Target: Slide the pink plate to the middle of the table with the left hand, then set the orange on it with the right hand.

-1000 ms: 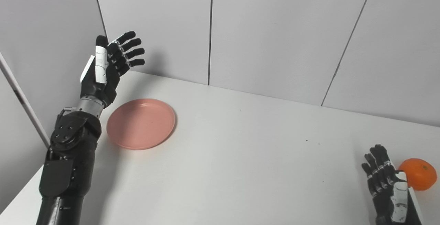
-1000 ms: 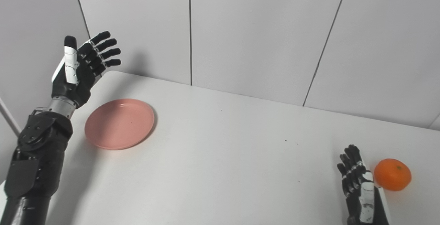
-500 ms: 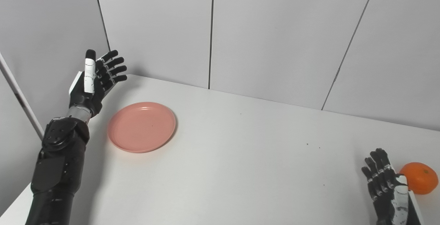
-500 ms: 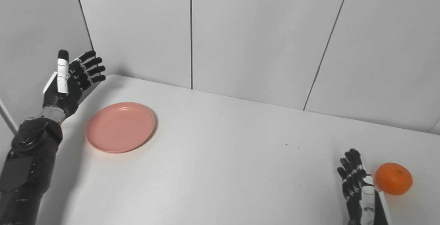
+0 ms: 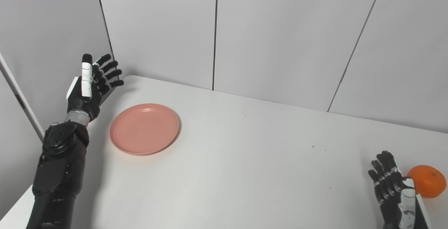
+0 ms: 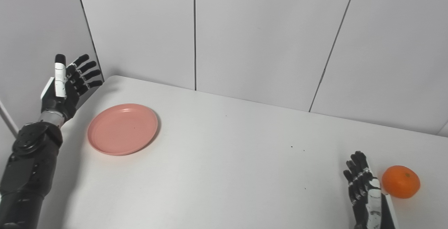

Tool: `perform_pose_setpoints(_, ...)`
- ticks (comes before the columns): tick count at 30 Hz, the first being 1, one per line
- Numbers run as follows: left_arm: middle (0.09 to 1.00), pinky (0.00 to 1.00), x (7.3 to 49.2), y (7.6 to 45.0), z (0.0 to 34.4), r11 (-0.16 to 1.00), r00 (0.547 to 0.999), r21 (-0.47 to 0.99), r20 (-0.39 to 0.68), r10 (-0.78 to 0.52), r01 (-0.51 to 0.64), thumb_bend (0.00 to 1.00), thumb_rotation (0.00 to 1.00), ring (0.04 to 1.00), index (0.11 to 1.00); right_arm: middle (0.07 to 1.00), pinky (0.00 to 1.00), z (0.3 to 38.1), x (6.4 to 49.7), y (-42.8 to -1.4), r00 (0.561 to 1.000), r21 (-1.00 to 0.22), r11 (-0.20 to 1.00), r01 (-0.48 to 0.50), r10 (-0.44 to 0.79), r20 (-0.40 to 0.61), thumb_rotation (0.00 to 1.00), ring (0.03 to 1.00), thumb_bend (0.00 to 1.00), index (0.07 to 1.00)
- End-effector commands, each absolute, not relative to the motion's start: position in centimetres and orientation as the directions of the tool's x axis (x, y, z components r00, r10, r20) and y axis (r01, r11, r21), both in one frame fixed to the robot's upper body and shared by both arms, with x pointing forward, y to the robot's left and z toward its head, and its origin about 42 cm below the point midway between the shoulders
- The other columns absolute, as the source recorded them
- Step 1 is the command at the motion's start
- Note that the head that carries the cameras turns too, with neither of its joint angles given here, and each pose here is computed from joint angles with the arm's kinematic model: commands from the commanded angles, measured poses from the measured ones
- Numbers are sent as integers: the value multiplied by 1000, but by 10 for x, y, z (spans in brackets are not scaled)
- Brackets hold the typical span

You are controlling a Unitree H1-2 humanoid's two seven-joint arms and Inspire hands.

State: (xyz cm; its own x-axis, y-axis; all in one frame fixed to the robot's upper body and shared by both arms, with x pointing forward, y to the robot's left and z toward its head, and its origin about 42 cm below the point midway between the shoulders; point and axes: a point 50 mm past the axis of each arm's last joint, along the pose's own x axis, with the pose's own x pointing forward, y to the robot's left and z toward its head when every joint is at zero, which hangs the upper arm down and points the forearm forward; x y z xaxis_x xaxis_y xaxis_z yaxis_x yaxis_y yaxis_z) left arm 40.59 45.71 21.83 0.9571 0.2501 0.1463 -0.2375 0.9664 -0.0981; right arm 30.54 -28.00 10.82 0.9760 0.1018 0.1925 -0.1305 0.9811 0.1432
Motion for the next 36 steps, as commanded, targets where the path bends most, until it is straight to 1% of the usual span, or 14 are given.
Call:
perform_pose_setpoints(1,847,705,414,462,249,969,938,-85,247,244,-230,962,1000,802,838,985,1000,47,264,-279,997,209,975,-76,77,1,998,991,806,971)
perform_pose_setpoints(8,850,732,416,459,231,968,944,-78,213,252,-240,986,1000,810,849,981,1000,48,263,-280,997,209,975,-69,72,-5,994,988,806,964)
perform_pose_setpoints(11,848,702,416,459,224,970,948,-78,205,243,-232,996,1000,788,852,981,1000,48,263,-281,998,205,977,-66,70,-10,996,988,809,964)
perform_pose_setpoints(13,852,696,415,458,219,969,950,-80,195,243,-232,1000,1000,792,860,981,1000,48,263,-281,997,204,977,-69,72,-9,1000,989,804,964)
perform_pose_setpoints(16,845,713,415,459,210,967,951,-97,181,251,-236,973,1000,792,865,982,1000,48,263,-281,997,209,975,-70,74,-10,1000,990,796,965)
perform_pose_setpoints(20,850,722,416,463,196,967,957,-120,154,244,-227,974,988,777,850,980,1000,49,262,-281,997,207,976,-70,73,-10,998,989,793,964)
perform_pose_setpoints(22,842,713,417,466,189,965,959,-126,139,248,-232,982,981,773,843,982,1000,49,262,-281,997,206,976,-71,74,-9,1000,991,792,965)
perform_pose_setpoints(24,807,667,419,470,179,962,960,-137,116,254,-237,999,961,752,828,984,1000,49,261,-281,997,207,976,-71,75,-8,999,993,793,963)
perform_pose_setpoints(28,776,636,420,476,162,956,962,-159,88,260,-244,1000,940,726,807,984,1000,50,260,-281,997,208,975,-71,75,-7,1000,992,794,963)
perform_pose_setpoints(30,770,635,420,478,155,953,962,-172,71,263,-248,1000,931,713,810,983,1000,51,260,-281,997,208,976,-72,75,-7,1000,991,795,962)
perform_pose_setpoints(33,756,606,420,479,148,952,963,-182,69,262,-246,1000,937,691,796,984,1000,51,259,-281,997,209,975,-73,76,-7,1000,993,792,965)
perform_pose_setpoints(36,754,596,420,478,145,953,965,-189,73,253,-236,1000,934,690,799,986,1000,52,259,-281,997,208,975,-74,77,-6,1000,996,789,967)
